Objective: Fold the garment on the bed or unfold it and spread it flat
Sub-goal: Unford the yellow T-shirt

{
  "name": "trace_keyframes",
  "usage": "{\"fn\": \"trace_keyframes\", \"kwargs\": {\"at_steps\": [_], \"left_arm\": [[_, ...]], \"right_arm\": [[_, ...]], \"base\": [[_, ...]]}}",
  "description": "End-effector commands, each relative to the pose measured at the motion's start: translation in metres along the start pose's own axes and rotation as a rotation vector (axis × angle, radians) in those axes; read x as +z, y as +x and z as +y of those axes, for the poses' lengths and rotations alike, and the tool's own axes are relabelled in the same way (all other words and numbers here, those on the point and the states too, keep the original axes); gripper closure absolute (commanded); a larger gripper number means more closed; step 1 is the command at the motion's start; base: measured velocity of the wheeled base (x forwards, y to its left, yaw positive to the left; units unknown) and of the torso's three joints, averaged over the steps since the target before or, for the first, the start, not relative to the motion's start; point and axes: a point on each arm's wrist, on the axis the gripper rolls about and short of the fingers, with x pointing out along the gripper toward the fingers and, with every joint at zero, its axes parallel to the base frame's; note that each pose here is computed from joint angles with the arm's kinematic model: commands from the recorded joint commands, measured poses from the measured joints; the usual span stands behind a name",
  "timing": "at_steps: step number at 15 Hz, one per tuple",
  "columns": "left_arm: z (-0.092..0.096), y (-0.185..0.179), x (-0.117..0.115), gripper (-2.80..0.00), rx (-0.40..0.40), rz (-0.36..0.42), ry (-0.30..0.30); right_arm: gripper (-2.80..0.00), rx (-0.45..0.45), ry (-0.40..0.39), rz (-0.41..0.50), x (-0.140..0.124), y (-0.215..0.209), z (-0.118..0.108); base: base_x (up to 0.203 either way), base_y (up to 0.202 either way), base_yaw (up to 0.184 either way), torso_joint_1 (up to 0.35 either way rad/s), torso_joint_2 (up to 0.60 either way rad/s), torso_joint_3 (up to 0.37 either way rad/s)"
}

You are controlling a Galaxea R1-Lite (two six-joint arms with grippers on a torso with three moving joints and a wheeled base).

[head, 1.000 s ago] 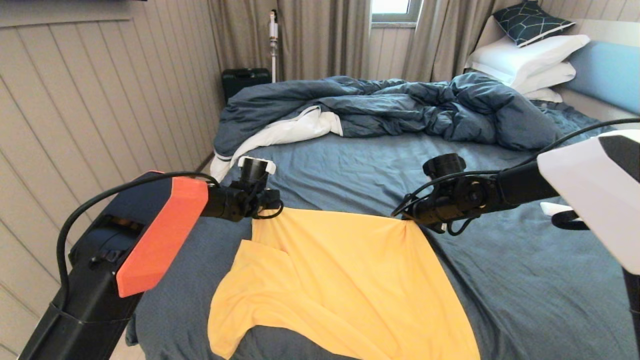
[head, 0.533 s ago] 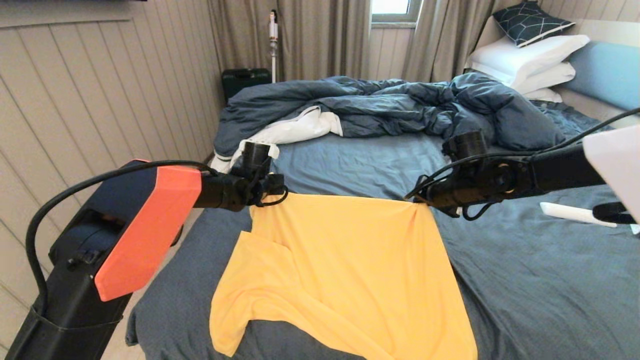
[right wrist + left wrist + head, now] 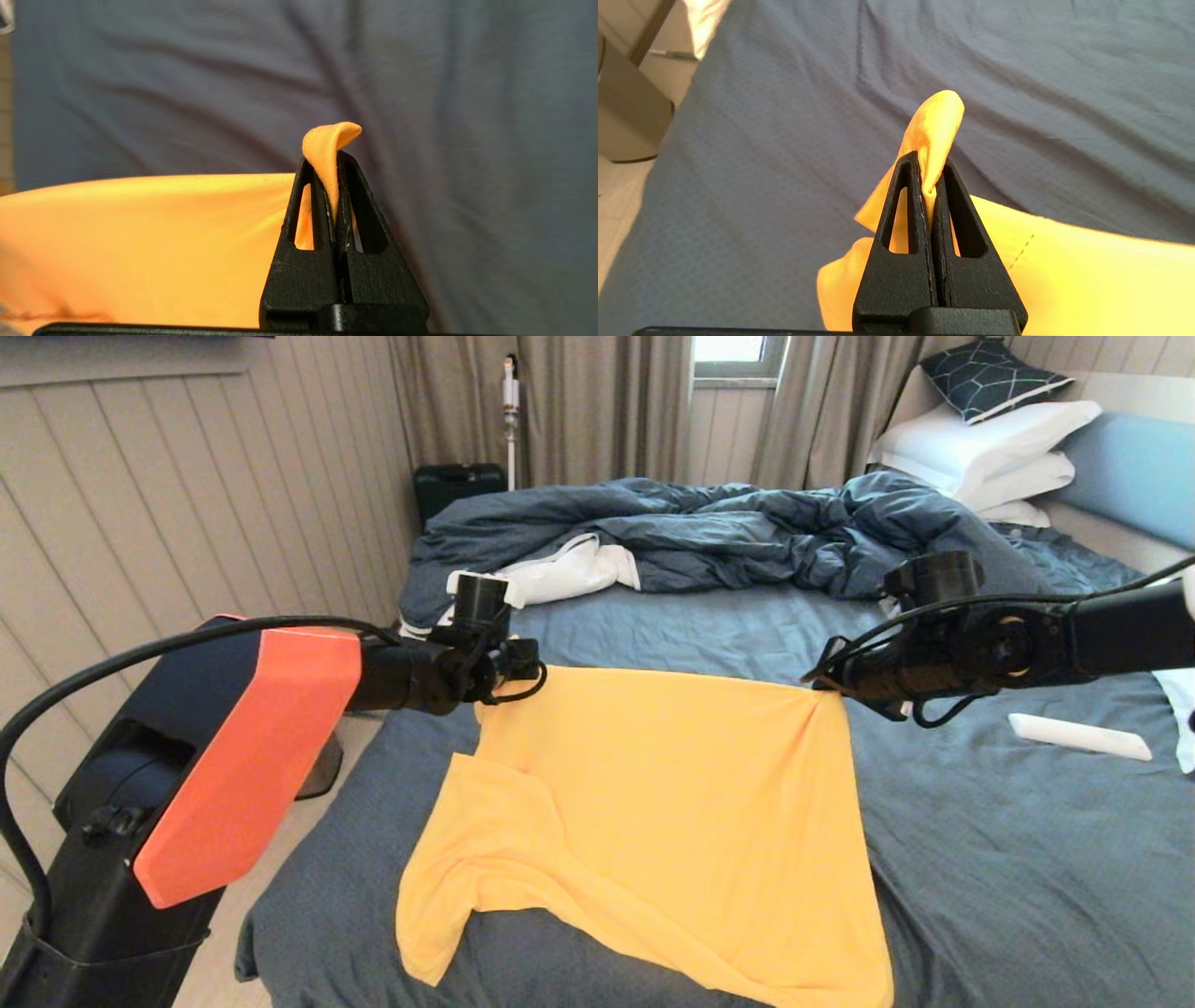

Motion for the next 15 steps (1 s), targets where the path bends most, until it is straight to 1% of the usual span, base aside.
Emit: {"fn": "trace_keyframes", "kwargs": {"at_steps": [1, 3, 4, 6, 7, 8, 10, 11, 15], "left_arm": [[-0.005, 0.004, -0.008, 0.0, -0.004, 0.012, 0.007], [-0.01, 0.009, -0.019, 0.0, -0.01, 0.03, 0.017], [-0.013, 0.009, -0.022, 0.0, -0.015, 0.034, 0.021], [-0.022, 0.019, -0.041, 0.0, -0.031, 0.058, 0.035], [-0.024, 0.021, -0.043, 0.0, -0.038, 0.052, 0.037], [-0.025, 0.025, -0.048, 0.0, -0.046, 0.044, 0.044], [-0.026, 0.026, -0.05, 0.0, -0.051, 0.042, 0.05], [-0.027, 0.03, -0.054, 0.0, -0.056, 0.03, 0.056], [-0.029, 0.033, -0.055, 0.0, -0.063, -0.002, 0.053]], "right_arm": [[0.0, -0.031, 0.013, -0.002, 0.004, 0.005, -0.014], [0.0, -0.063, 0.014, 0.001, 0.006, 0.013, -0.029], [0.0, -0.071, 0.011, 0.002, 0.007, 0.015, -0.033], [0.0, -0.123, 0.013, 0.032, 0.004, 0.033, -0.056], [0.0, -0.133, 0.014, 0.034, 0.004, 0.035, -0.061], [0.0, -0.138, 0.016, 0.032, 0.006, 0.036, -0.065], [0.0, -0.141, 0.012, 0.034, 0.005, 0.037, -0.067], [0.0, -0.145, -0.006, 0.044, 0.003, 0.038, -0.068], [0.0, -0.145, -0.007, 0.062, -0.002, 0.039, -0.067]], "base": [[0.0, 0.0, 0.0, 0.0, 0.0, 0.0], [0.0, 0.0, 0.0, 0.0, 0.0, 0.0], [0.0, 0.0, 0.0, 0.0, 0.0, 0.0], [0.0, 0.0, 0.0, 0.0, 0.0, 0.0], [0.0, 0.0, 0.0, 0.0, 0.0, 0.0], [0.0, 0.0, 0.0, 0.0, 0.0, 0.0], [0.0, 0.0, 0.0, 0.0, 0.0, 0.0], [0.0, 0.0, 0.0, 0.0, 0.0, 0.0], [0.0, 0.0, 0.0, 0.0, 0.0, 0.0]]}}
